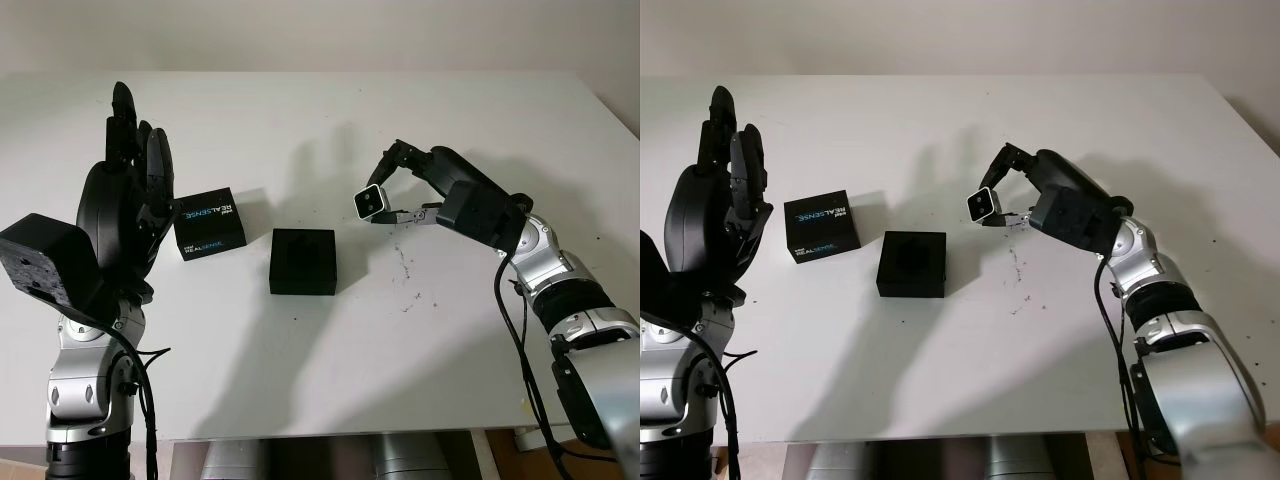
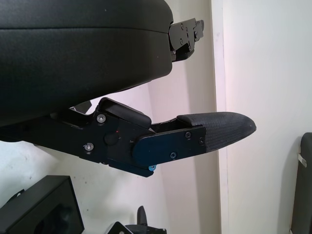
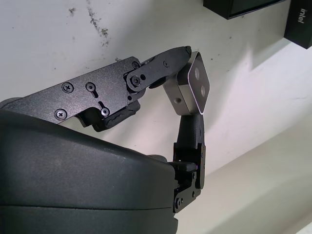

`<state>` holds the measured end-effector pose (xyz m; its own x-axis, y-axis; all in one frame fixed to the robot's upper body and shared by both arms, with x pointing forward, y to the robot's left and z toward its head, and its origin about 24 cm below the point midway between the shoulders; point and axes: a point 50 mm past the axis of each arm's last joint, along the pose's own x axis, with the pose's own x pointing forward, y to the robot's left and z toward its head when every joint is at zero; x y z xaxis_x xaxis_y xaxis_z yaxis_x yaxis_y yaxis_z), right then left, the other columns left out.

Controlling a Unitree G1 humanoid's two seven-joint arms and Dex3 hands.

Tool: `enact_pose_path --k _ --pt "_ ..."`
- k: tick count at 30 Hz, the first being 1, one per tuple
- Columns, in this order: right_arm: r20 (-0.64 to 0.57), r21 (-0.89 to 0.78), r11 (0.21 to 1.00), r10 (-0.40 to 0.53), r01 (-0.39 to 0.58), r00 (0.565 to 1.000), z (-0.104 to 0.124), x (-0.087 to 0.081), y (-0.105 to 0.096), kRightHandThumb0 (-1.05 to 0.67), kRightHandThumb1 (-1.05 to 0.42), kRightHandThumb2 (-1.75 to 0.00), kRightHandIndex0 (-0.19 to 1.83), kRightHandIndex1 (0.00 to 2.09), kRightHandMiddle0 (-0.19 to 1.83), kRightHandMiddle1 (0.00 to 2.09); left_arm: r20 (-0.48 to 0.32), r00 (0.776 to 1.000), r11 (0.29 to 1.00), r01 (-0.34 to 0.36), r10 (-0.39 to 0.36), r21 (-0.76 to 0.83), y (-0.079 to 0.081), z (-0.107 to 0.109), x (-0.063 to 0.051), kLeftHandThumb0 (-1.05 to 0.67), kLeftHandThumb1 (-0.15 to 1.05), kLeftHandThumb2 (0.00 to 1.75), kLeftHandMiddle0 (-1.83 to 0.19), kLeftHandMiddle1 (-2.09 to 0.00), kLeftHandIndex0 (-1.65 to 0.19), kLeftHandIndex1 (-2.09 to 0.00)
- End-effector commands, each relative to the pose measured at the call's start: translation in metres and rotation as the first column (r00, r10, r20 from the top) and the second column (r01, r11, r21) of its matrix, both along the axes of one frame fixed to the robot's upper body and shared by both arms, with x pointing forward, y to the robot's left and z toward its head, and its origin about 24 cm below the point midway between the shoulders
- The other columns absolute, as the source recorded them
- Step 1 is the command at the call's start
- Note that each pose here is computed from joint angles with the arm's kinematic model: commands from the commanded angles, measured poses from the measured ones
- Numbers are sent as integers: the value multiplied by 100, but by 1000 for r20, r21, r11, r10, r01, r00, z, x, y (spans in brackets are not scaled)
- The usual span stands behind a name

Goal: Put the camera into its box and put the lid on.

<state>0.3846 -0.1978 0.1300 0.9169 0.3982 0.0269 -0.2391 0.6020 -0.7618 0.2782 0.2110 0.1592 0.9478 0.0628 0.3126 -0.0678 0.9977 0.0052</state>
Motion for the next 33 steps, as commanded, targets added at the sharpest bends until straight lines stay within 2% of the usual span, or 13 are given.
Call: enact_pose_path --k 1,5,10,21,33 --pt "14 44 999 7 -8 1000 3 -1 1 -40 -95 -5 24 5 28 157 12 1000 1000 0 0 1 -1 3 -2 -78 105 60 19 0 19 0" --pt "27 89 996 26 -29 999 5 -3 4 -40 -94 -5 25 5 29 156 11 1000 1000 3 -3 7 0 3 -3 -78 105 61 19 0 19 0" --pt "34 222 974 48 -55 998 4 -7 11 -43 -93 -5 26 6 33 159 10 1000 1000 -1 1 4 1 3 -3 -77 105 61 19 0 19 0" --pt "3 511 851 138 -121 990 -7 -30 46 -50 -96 -6 24 5 32 159 17 1000 1000 -8 7 15 4 4 -3 -78 105 61 19 0 19 0" --pt "-61 548 830 170 -110 983 -29 -44 75 -56 -95 -5 24 5 37 160 6 1000 999 -25 25 21 5 3 -8 -76 105 64 19 0 19 0"
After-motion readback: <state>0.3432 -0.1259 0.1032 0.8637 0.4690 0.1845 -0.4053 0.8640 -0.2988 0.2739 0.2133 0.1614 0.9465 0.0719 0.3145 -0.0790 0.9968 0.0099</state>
